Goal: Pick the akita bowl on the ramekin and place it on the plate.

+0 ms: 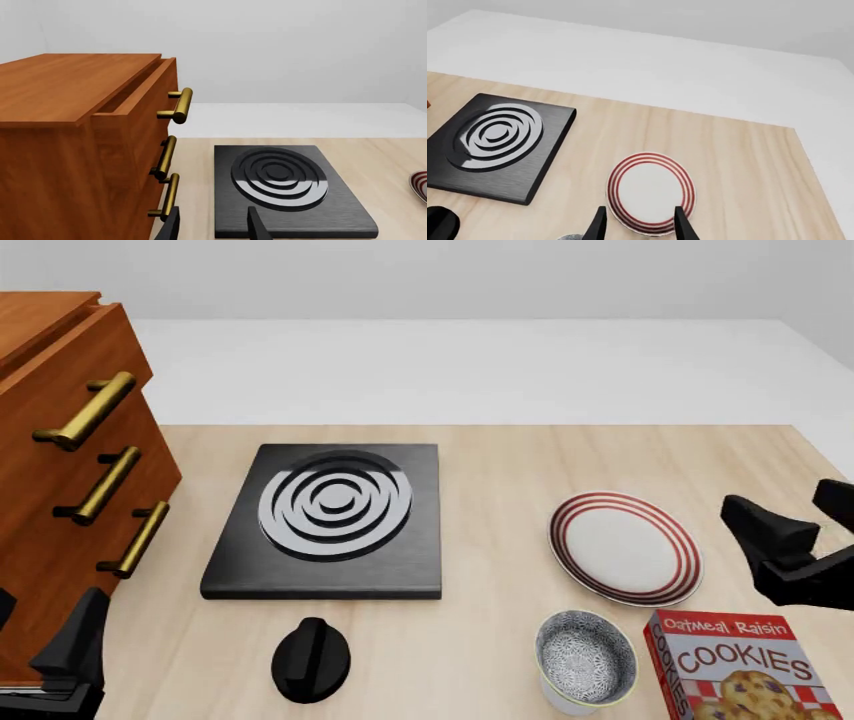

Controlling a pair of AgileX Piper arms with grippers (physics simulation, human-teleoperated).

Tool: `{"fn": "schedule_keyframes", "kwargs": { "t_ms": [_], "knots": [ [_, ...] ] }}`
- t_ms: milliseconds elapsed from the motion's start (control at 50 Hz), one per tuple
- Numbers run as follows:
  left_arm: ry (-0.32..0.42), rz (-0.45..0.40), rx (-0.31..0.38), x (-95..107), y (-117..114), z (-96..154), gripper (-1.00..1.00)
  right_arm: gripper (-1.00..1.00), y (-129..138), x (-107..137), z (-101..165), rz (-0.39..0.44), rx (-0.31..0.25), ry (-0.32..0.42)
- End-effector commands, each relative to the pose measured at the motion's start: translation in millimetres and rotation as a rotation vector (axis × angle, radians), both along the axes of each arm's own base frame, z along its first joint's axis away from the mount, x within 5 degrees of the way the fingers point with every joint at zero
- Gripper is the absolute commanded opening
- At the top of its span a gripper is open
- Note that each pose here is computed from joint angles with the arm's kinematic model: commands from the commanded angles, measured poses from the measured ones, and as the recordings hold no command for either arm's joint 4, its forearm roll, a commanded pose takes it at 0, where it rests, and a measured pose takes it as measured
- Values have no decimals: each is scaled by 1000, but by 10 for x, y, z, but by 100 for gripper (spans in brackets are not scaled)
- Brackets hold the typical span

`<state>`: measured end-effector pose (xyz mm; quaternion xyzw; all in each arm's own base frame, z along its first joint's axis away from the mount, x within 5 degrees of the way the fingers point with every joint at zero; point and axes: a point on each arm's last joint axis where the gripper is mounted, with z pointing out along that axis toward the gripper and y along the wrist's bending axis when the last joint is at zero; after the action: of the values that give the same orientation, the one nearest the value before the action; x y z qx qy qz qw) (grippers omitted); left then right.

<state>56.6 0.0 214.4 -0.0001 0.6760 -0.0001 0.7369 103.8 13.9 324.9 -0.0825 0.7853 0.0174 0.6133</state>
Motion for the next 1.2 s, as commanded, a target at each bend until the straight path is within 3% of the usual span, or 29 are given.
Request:
{"fn": "schedule_keyframes", "kwargs": {
  "t_ms": [20, 80, 100, 140, 480, 960, 1200],
  "knots": [
    [0, 0, 0, 0, 0, 0, 100, 100, 82, 312, -196, 37, -52, 193],
    [0, 0, 0, 0, 0, 0, 100, 100, 96, 369, -295, 47, -73, 225],
    [0, 0, 0, 0, 0, 0, 100, 100, 89, 405, -382, 53, -110, 249],
    [0, 0, 0, 0, 0, 0, 100, 100, 120, 440, -445, 54, -76, 277],
    [0, 0, 0, 0, 0, 0, 100, 100, 226, 528, -847, 80, -53, 441],
    [0, 0, 0, 0, 0, 0, 100, 100, 328, 465, -1201, 118, -43, 561],
    [0, 0, 0, 0, 0, 0, 100, 100, 366, 480, -1362, 102, -12, 624]
  ]
}}
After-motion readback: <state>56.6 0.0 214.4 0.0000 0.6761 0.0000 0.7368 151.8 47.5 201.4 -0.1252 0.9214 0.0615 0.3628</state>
